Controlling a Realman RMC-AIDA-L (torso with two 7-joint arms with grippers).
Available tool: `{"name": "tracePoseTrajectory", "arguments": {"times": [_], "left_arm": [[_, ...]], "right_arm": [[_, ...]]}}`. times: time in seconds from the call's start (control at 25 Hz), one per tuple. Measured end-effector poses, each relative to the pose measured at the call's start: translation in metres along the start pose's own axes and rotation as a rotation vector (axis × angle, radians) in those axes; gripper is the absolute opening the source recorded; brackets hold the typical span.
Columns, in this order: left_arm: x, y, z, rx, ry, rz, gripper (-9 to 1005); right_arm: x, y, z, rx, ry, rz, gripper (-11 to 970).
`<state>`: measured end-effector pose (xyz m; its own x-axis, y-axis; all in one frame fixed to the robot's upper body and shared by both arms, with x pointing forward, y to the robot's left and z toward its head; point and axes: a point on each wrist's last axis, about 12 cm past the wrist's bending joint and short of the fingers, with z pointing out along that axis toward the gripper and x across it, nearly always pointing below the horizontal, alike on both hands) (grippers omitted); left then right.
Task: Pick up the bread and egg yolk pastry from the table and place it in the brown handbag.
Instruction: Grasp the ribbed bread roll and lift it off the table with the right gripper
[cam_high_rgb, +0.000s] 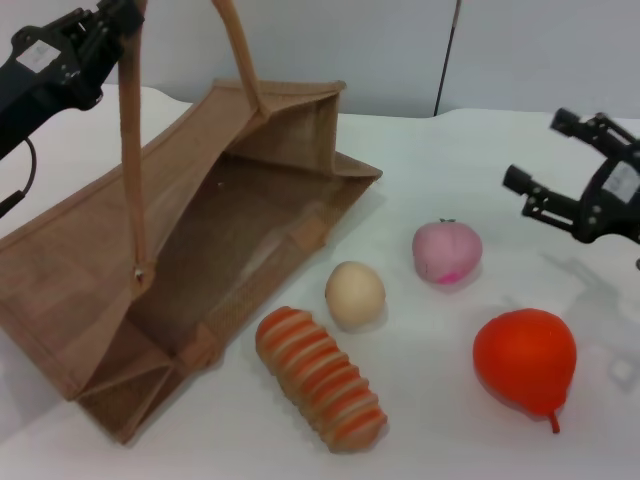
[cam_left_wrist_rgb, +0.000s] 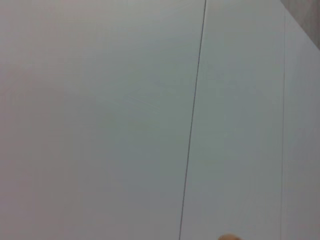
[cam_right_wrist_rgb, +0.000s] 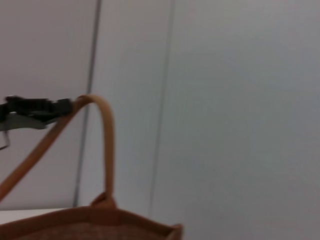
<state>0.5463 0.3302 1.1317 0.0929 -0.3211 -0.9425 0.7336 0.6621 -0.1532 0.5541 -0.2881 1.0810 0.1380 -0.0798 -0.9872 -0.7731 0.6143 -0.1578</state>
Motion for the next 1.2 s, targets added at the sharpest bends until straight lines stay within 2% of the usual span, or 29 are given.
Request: {"name": "tracePoseTrajectory", "arguments": {"times": [0.12,0.44,1.2], "left_arm": [[0.000,0.000,0.000,-0.001,0.000,0.000,100],[-0.004,-0.004,-0.001,0.035,-0.033,0.002,100],[-0.028,-0.007,-0.024,0.052,-0.183,0.048,98]], "right_arm": [[-0.002,0.000,0.006,-0.038,0.012,0.010,881],[-0.002,-0.001,0.007,-0.038,0.015,0.010,881],[-0.001,-0.003,0.004,-0.014,0.024,0.014,882]]}}
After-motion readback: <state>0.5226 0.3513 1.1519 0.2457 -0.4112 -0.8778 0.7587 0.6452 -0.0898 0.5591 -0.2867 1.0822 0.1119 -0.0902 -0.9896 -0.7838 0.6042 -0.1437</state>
